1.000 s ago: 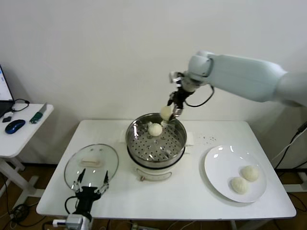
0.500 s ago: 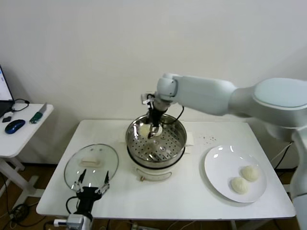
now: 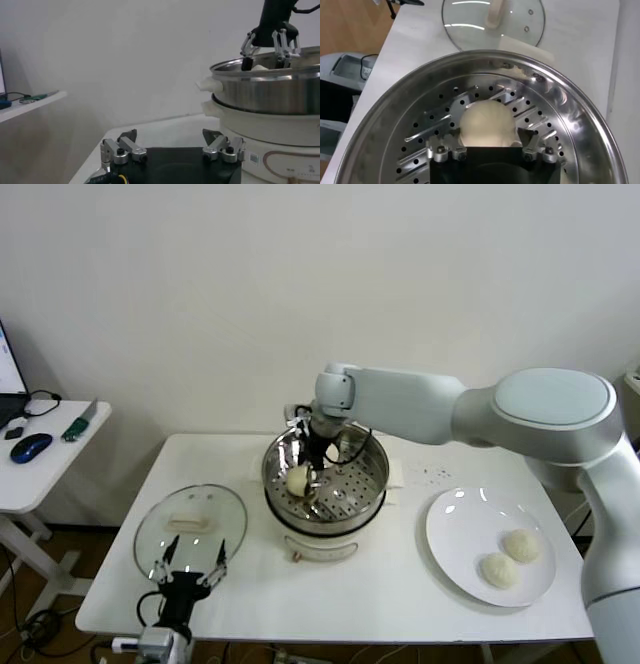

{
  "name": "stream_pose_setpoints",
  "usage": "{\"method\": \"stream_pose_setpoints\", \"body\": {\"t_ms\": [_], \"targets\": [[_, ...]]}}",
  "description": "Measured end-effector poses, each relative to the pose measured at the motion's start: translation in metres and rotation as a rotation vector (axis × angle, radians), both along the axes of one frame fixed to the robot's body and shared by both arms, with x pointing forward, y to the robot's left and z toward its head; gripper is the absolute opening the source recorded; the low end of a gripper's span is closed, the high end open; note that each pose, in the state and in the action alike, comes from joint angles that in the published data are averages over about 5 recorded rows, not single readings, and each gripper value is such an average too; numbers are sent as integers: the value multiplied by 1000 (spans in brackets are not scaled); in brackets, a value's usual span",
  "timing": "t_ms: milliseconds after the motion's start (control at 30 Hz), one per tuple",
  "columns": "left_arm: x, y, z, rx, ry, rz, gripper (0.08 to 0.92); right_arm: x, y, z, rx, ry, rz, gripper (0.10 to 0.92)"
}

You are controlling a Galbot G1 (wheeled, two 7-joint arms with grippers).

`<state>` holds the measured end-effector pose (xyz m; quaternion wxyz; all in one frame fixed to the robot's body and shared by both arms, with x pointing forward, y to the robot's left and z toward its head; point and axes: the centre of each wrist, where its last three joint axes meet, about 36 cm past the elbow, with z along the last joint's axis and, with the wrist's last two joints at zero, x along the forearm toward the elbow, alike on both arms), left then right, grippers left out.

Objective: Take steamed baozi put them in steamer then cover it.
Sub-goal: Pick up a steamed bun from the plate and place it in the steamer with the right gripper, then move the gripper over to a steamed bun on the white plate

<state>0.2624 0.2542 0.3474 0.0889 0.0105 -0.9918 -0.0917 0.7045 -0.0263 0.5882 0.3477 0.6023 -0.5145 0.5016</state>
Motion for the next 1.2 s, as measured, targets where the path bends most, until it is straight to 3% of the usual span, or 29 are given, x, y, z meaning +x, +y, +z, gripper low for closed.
{"method": "stream_pose_setpoints", "body": {"t_ms": [367,733,933,1200], "targets": [[1,2,2,8,-1,-2,823,7,-30,40,-13,-23,1,823],[2,6,4,17,-3,2,823,-3,-140,104,-74,-83,-42,823],[2,8,4,22,0,8,823,-31,-216,93,-121,-73,-81,823],[-1,7,6,35,4,12,823,-79,-297,38,-169,-22,-120,823]]}}
